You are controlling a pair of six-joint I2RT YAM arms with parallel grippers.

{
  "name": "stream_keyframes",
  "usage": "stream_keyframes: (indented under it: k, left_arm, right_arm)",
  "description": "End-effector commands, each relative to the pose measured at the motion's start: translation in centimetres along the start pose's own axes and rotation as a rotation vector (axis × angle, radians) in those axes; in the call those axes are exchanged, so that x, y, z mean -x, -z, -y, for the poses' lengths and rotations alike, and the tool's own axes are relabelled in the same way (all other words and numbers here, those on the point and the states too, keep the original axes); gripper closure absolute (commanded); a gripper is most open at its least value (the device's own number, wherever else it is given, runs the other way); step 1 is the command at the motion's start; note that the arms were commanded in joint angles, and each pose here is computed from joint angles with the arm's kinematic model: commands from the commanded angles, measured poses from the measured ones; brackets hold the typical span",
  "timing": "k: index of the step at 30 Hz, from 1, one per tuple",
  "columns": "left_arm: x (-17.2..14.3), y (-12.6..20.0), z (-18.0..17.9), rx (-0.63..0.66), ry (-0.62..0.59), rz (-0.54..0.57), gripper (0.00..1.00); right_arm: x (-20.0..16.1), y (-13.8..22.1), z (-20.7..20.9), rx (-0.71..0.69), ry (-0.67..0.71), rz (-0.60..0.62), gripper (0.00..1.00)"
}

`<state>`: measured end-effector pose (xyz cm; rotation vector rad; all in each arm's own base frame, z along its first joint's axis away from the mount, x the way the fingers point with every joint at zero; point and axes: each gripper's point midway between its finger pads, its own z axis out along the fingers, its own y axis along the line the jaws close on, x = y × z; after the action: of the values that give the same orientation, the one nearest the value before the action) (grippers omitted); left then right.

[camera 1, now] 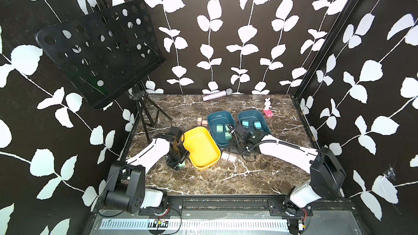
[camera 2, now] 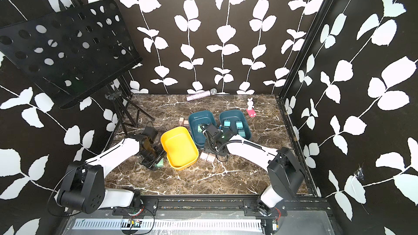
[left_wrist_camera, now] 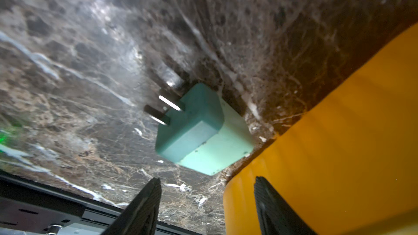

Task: Place the plugs by color into the storage box
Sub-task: Pick up the plug from the center of the board.

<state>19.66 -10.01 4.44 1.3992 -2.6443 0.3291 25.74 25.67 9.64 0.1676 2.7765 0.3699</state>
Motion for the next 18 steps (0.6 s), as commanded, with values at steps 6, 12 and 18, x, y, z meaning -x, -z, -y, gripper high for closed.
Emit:
stream_keyframes:
  k: [6, 12, 18]
  left_arm:
    - [1.5, -0.5, -0.5, 0.062, -0.051, 0.062, 0.33]
    - [3.5, 0.2, 0.0, 0.092, -0.121, 0.136, 0.33]
    - [4.5, 0.1, 1.0, 0.098, -0.142, 0.155, 0.33]
  right_arm:
    - [-0.2, 0.7, 0.7, -0.026, -0.01, 0.022, 0.28]
    - [-0.3, 0.7, 1.1, -0.035, -0.015, 0.027, 0.28]
    - [-0.3, 0.5, 0.8, -0.032, -0.011, 0.02, 0.28]
